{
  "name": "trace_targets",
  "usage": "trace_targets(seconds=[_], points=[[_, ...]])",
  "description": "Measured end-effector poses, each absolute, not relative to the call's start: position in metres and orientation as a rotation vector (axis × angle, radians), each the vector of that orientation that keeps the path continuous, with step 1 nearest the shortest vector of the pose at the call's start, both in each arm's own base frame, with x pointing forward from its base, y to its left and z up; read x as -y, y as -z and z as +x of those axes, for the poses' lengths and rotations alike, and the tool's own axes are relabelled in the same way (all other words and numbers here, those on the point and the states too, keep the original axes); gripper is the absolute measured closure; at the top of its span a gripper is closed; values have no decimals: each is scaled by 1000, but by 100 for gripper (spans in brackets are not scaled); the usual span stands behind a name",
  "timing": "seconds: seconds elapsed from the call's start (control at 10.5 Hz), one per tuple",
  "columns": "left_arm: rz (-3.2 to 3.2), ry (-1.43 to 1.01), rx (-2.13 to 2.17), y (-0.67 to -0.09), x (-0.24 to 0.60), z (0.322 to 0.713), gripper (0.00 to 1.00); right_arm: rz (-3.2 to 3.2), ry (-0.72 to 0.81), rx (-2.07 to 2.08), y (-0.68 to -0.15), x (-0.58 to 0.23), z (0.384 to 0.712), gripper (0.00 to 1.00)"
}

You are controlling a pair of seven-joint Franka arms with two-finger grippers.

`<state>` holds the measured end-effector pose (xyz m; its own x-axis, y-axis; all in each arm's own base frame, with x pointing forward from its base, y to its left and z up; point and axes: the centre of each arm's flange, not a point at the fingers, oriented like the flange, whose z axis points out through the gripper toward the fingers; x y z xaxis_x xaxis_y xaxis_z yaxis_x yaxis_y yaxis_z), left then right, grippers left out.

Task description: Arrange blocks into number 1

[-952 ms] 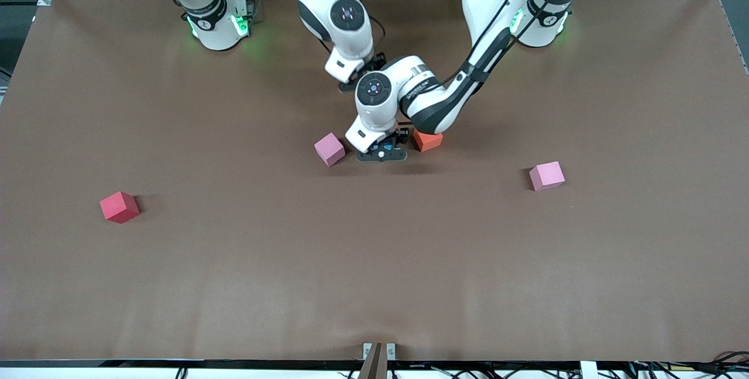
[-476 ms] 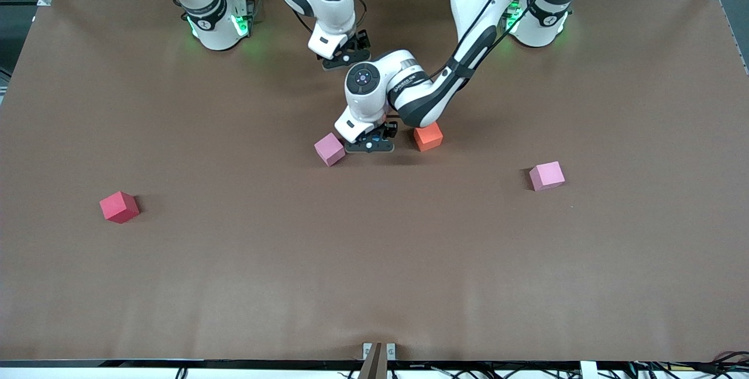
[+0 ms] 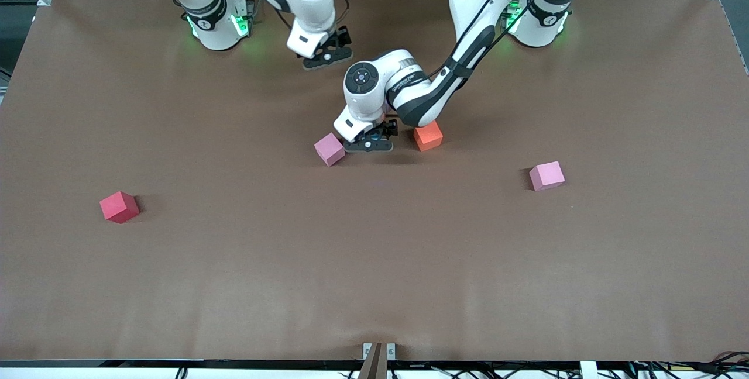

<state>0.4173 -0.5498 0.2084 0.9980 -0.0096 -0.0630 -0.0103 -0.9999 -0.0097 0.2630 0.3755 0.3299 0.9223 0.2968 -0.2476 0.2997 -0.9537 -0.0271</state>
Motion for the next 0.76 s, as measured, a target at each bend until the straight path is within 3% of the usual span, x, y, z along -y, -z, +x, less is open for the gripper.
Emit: trace_targets(seconds=[0.19,0.48,0.76], points=[[-3141,-54,92,-229,533,447,0,3074,389,-512,-339,-346,294,0],[-3078,-61,305,-268,452,515,0,3149,344,-506,-350,-277,373,0],[-3013,-142,319,-247,434,478,0,3167,310,-504,-343,-263,441,0]])
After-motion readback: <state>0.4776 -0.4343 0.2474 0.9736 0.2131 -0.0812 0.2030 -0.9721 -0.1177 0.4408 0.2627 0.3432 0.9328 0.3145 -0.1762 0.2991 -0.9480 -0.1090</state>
